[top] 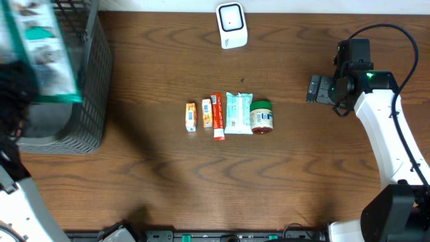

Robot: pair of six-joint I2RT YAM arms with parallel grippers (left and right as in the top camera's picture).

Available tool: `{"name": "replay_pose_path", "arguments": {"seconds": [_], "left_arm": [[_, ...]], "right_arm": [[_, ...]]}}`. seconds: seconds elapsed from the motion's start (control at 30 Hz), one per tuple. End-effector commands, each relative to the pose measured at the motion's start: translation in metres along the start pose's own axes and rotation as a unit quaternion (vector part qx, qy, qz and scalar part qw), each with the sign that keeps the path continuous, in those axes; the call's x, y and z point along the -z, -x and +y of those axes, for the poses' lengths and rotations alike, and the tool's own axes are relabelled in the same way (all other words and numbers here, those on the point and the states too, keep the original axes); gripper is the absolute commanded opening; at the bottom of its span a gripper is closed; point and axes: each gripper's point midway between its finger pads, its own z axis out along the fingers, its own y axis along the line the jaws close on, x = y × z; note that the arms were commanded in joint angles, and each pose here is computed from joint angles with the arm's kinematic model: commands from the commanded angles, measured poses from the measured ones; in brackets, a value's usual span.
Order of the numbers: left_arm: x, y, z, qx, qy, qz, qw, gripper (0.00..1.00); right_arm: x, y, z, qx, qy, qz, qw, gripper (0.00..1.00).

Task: Scan the item barcode
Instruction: 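Grasp the 3M gloves pack with the left gripper and lift it out, then carry the gloves pack and lay it right of the jar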

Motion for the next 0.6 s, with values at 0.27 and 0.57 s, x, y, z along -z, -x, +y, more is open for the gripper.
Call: {"name": "replay_pose_path", "arguments": {"seconds": [0.27,0.57], "left_arm": [[-0.016,-0.105,-0.087,-0.037,-0.129,0.197,0.971,0.07],[-0.051,-0.181,-0.123,-0.1,-0.098,0.284,0.949,0.07]], "right_arm": [[0.004,0.004,0.0,0.006,0.001,-0.007,1.0,0.99],[0.005,0.008,0.018,0.0,0.05,-0.011,0.999,0.99]]}}
